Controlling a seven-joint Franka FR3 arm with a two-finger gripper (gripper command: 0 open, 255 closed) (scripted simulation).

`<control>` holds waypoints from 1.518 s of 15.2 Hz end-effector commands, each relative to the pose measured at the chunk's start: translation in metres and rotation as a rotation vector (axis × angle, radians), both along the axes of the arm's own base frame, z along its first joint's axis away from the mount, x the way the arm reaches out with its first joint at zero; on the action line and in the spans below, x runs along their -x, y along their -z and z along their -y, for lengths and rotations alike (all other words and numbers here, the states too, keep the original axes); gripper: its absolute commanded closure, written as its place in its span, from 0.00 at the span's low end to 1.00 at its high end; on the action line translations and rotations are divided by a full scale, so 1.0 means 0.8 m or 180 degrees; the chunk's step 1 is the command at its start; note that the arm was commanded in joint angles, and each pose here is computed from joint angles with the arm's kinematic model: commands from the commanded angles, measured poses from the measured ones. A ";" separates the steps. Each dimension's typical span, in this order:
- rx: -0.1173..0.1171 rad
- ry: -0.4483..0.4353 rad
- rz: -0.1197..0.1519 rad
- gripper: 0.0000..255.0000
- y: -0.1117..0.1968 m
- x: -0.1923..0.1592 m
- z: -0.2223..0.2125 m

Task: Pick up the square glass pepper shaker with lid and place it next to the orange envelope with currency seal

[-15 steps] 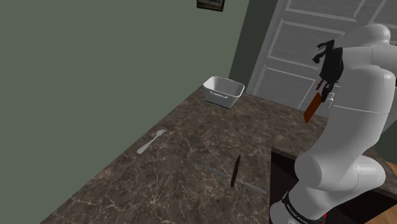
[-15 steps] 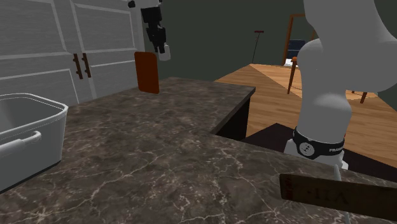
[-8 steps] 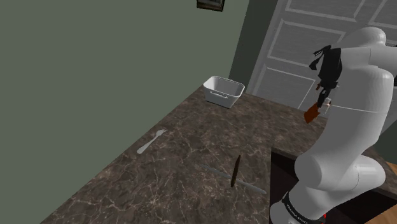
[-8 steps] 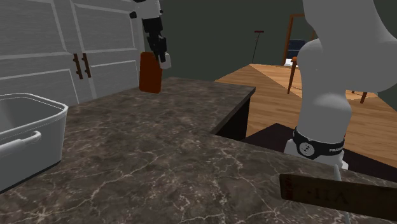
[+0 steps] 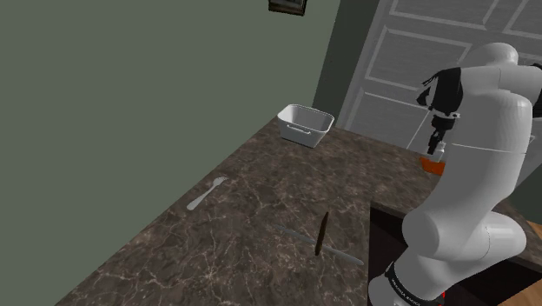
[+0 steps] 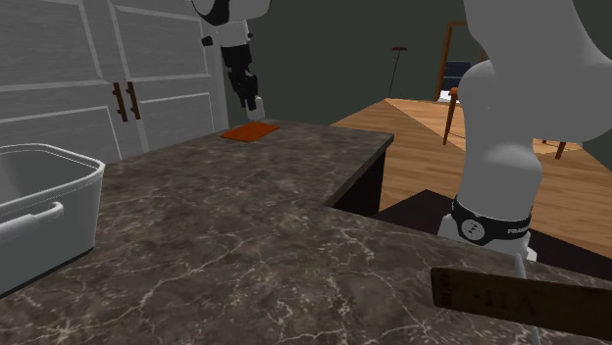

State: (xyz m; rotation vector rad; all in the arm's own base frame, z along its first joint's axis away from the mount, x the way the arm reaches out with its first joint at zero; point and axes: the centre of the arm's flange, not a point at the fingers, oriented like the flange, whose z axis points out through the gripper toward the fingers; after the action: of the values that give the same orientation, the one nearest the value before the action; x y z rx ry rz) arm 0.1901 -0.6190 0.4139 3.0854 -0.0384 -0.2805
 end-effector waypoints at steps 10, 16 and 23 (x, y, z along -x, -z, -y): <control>0.0001 0.0000 0.0001 1.00 0.075 0.000 0.000; 0.0001 0.0000 0.0001 1.00 0.094 0.000 0.000; 0.0001 0.0000 0.0001 0.00 0.094 0.000 0.000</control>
State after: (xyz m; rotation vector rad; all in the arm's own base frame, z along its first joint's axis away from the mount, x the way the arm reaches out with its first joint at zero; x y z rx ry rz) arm 0.1901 -0.6192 0.3383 3.0851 -0.0384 -0.2802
